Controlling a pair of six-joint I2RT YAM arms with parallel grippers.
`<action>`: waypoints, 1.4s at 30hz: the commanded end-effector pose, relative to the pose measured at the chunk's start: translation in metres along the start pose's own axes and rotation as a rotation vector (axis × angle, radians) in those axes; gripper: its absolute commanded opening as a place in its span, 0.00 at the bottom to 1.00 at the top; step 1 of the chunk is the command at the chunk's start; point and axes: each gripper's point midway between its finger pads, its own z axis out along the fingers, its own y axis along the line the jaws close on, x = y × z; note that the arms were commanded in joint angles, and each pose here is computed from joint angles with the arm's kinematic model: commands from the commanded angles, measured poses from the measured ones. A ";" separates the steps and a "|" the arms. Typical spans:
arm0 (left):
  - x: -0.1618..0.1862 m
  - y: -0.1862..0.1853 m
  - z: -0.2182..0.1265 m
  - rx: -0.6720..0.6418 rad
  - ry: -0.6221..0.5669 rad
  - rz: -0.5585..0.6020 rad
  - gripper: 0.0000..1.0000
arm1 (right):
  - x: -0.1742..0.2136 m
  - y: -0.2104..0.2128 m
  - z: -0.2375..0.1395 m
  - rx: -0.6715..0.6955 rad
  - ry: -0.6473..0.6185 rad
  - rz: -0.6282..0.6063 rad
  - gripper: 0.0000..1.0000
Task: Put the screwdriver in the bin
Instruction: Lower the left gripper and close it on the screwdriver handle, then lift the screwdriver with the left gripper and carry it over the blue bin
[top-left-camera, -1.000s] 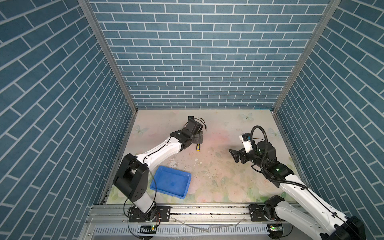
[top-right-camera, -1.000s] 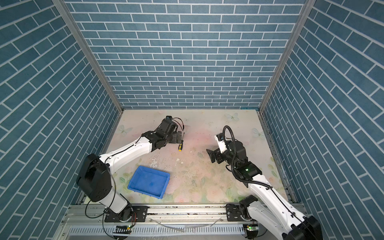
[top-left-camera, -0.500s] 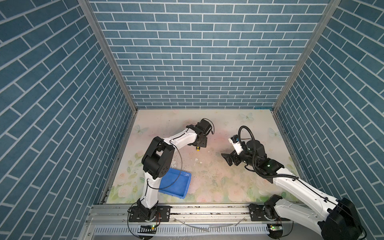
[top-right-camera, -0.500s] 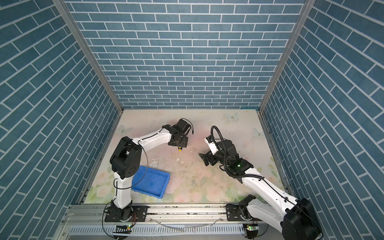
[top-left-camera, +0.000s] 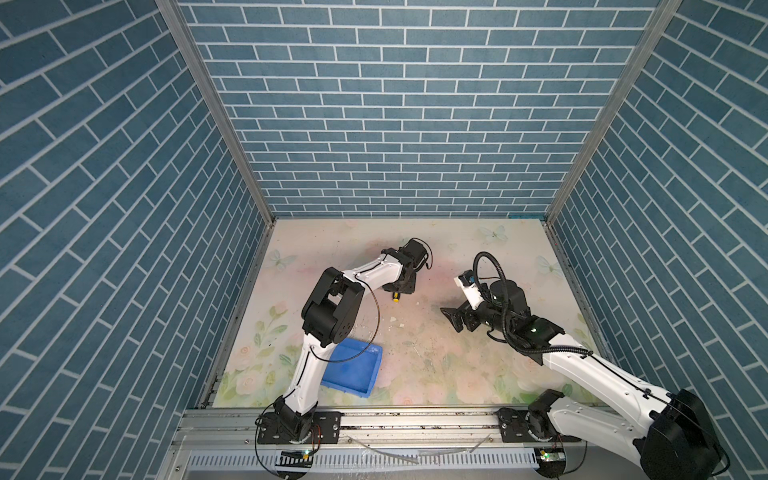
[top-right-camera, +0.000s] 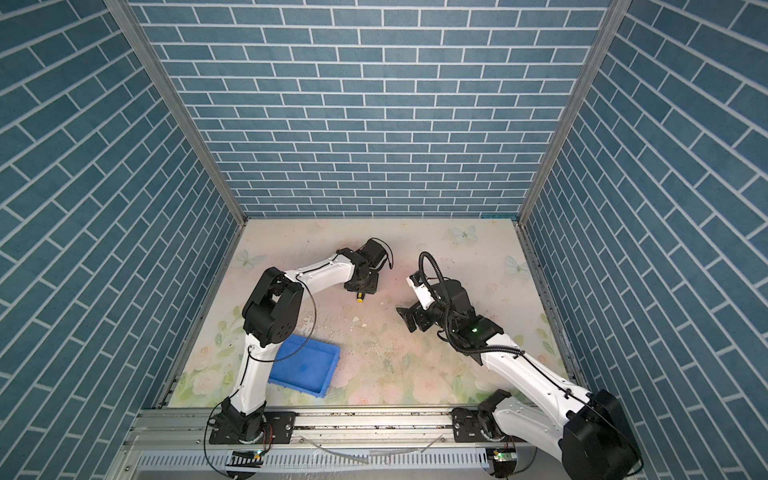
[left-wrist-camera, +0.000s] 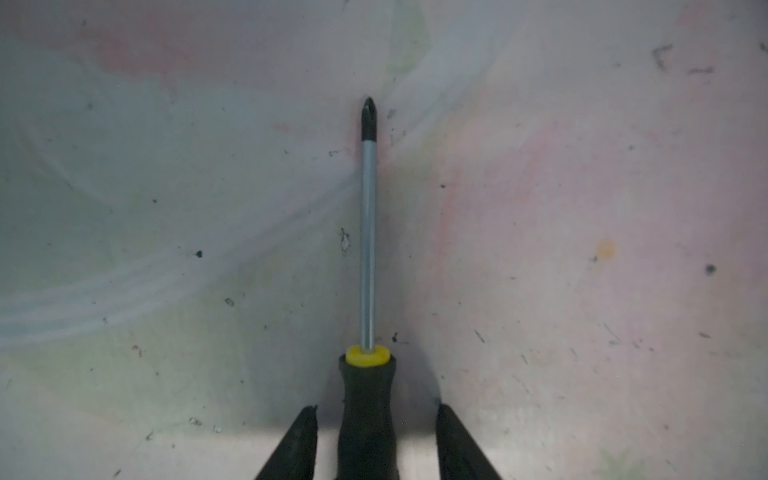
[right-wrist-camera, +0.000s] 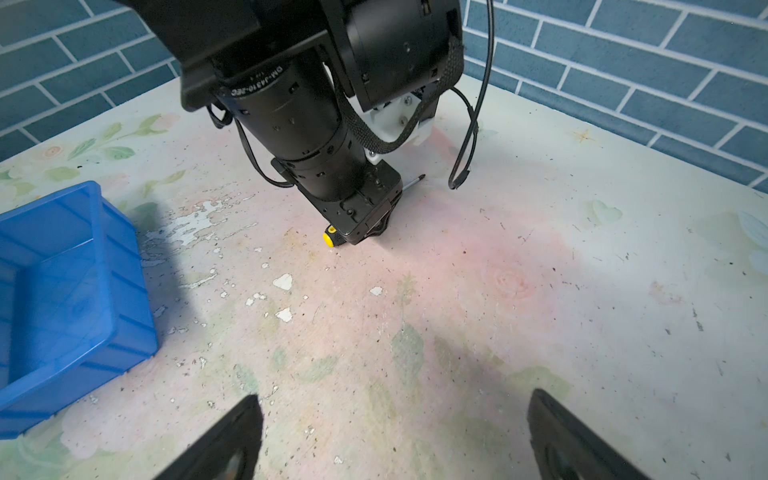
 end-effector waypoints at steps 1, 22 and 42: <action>0.003 0.002 0.009 -0.009 0.022 -0.015 0.42 | -0.023 0.003 -0.004 -0.009 -0.062 -0.033 0.98; -0.034 0.035 -0.102 0.026 -0.302 -0.226 0.03 | -0.063 0.022 -0.027 -0.080 -0.209 -0.050 0.99; 0.089 0.165 -0.231 0.062 -0.560 -0.802 0.00 | -0.111 0.099 -0.004 -0.310 -0.274 -0.213 0.99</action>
